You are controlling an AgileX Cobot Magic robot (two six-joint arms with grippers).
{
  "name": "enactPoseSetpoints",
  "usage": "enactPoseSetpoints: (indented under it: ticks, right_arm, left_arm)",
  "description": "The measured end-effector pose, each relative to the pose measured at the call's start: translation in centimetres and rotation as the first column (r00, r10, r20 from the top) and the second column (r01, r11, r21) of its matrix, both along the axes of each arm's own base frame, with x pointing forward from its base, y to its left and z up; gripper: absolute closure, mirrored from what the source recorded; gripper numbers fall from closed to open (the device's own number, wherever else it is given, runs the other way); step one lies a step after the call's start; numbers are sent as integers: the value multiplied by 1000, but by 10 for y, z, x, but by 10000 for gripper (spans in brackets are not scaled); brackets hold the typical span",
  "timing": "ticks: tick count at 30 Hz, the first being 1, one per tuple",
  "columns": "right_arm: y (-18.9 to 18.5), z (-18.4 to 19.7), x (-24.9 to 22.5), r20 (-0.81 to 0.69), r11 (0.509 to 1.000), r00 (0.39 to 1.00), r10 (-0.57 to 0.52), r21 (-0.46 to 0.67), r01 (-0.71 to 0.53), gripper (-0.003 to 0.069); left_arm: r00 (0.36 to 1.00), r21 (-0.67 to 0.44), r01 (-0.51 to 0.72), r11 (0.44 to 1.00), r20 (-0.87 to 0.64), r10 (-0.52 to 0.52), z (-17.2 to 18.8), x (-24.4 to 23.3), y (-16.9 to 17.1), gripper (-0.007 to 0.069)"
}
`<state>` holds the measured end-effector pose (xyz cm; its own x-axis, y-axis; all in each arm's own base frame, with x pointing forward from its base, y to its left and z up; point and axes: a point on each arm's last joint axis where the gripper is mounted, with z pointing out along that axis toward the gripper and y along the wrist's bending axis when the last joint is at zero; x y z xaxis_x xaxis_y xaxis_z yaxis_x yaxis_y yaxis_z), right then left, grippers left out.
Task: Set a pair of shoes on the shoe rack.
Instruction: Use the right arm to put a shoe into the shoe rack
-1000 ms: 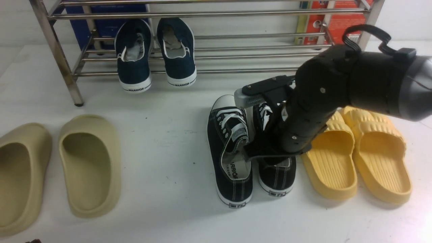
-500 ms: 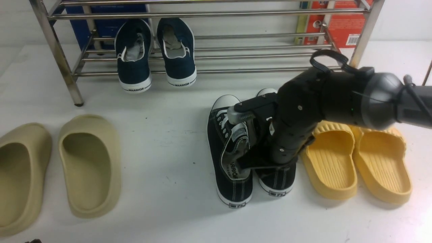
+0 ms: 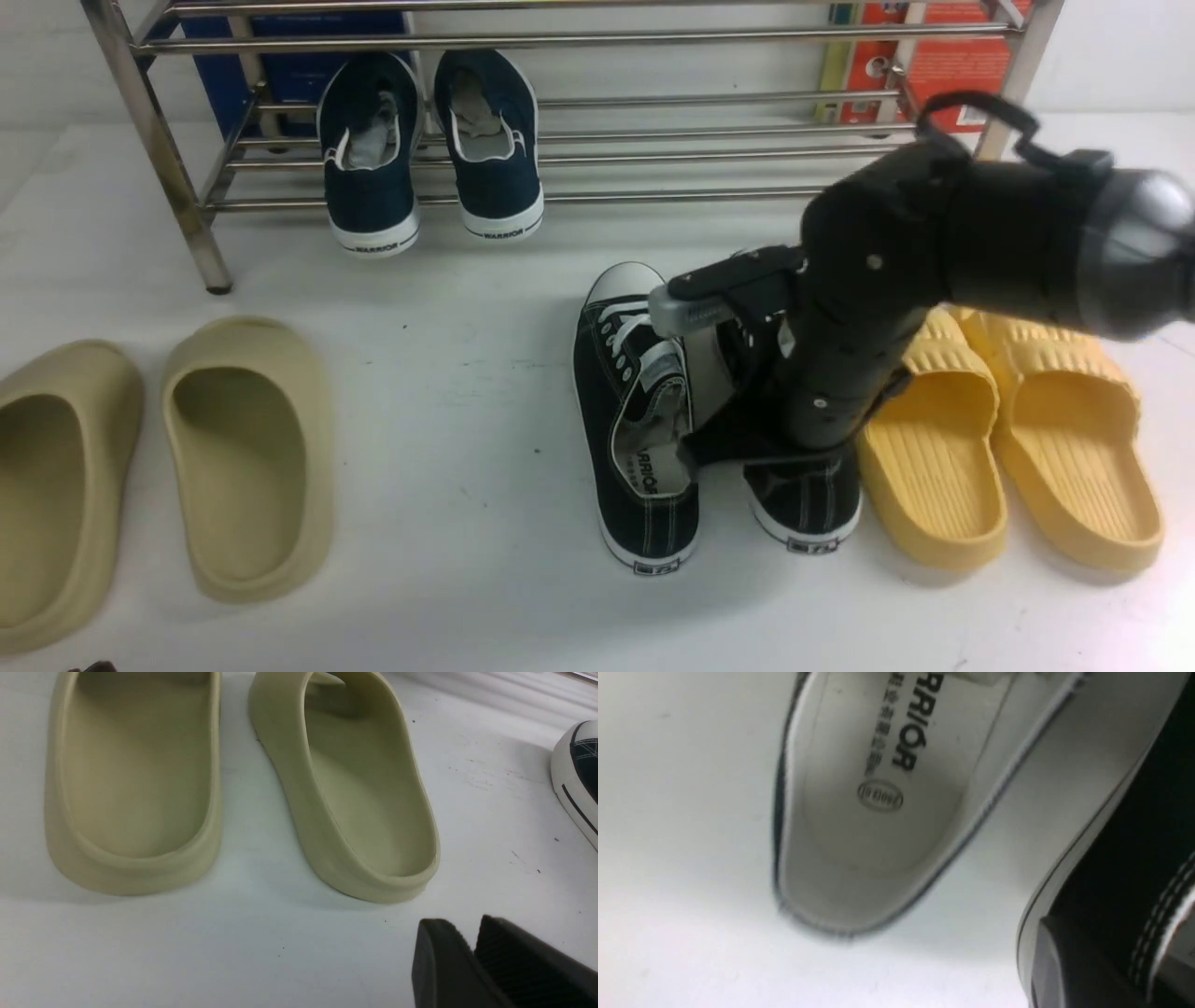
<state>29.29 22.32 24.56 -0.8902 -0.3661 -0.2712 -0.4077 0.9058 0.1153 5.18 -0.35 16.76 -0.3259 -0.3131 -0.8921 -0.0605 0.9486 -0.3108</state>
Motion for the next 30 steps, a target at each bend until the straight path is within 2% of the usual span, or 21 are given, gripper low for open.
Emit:
enactPoseSetpoints:
  ticks: [5,9,16,23,30]
  right_arm:
    - [-19,59,-26,97,998,995,1,65,-7,617]
    - [-26,77,-33,142,996,990,-3,91,-10,617]
    - [-36,74,-4,166,997,986,-30,81,17,617]
    - [-44,65,56,197,999,980,5,46,-14,617]
    - [-51,47,114,146,999,989,6,34,-11,617]
  left_arm:
    - [1000,0,0,1000,0,0,0,0,0,491]
    - [1000,0,0,1000,0,0,0,0,0,487]
    - [1000,0,0,1000,0,0,0,0,0,480]
    - [1000,0,0,1000,0,0,0,0,0,479]
    - [1000,0,0,1000,0,0,0,0,0,473]
